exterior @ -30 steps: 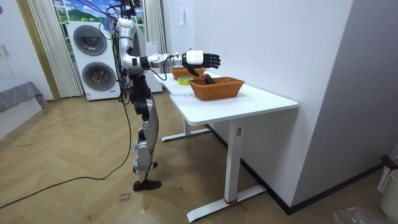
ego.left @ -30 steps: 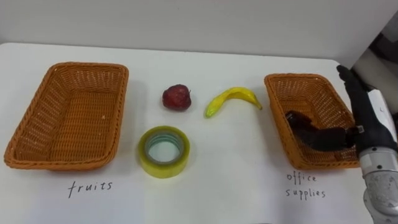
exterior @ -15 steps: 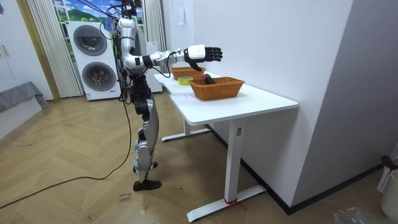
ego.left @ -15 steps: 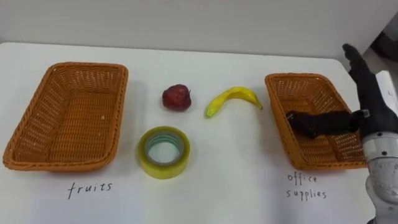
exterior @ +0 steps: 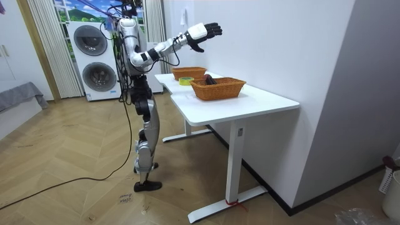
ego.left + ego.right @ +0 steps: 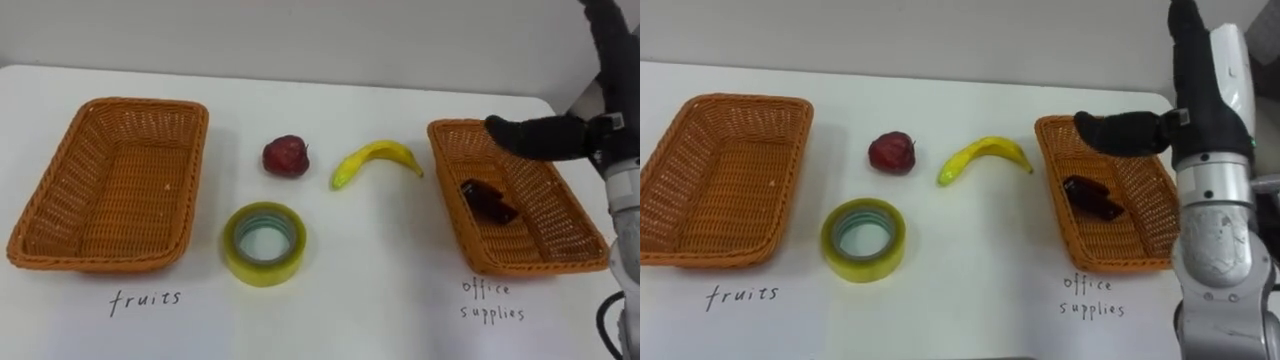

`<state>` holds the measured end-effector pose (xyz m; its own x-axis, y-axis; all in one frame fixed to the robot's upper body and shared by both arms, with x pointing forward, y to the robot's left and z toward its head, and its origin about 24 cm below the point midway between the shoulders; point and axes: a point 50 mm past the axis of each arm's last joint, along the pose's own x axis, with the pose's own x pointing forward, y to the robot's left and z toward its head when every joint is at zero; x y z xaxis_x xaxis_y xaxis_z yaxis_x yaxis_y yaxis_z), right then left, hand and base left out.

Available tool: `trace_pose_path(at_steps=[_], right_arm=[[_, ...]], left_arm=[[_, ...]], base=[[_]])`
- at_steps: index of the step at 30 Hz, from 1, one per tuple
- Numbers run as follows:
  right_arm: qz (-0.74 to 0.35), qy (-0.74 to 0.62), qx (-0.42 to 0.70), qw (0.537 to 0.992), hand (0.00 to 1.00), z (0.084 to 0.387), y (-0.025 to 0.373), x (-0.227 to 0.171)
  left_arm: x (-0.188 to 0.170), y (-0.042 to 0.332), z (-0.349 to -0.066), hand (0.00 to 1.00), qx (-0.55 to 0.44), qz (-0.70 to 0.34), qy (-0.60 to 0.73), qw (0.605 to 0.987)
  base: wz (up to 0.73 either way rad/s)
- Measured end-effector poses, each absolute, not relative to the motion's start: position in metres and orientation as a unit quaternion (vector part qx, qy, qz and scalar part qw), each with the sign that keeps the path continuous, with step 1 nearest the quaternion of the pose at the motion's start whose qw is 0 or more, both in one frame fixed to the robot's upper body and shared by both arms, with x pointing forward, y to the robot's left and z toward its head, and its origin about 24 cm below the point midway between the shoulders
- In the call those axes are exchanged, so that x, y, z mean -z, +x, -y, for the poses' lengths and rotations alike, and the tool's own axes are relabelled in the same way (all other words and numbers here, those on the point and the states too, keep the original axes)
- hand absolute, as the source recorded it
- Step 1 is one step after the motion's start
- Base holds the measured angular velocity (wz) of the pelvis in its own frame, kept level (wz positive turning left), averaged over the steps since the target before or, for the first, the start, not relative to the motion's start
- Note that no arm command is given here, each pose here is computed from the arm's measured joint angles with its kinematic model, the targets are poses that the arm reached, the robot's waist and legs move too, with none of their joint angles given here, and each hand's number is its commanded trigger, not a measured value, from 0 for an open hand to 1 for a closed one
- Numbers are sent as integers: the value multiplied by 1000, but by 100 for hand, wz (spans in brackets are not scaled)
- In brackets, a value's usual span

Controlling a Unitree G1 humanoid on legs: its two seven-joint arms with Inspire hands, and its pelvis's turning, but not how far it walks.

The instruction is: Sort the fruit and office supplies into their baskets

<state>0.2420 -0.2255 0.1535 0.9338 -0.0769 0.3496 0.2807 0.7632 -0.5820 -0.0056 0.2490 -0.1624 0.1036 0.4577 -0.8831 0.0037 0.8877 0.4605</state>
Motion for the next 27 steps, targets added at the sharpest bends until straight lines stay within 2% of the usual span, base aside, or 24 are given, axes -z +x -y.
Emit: trace_pose_path(at_steps=[9, 17, 27], right_arm=[[132, -314, -27, 940, 0, 194, 248, -142], [38, -254, -127, 958, 0, 166, 261, -103], [-7, -220, -176, 959, 0, 148, 270, -86]], left_arm=[[161, 7, -250, 0, -155, -634, 181, 736], [163, 5, -249, 0, -153, -658, 182, 714], [163, 18, -247, 0, -146, -653, 190, 719]], base=[[6], [13], [5]])
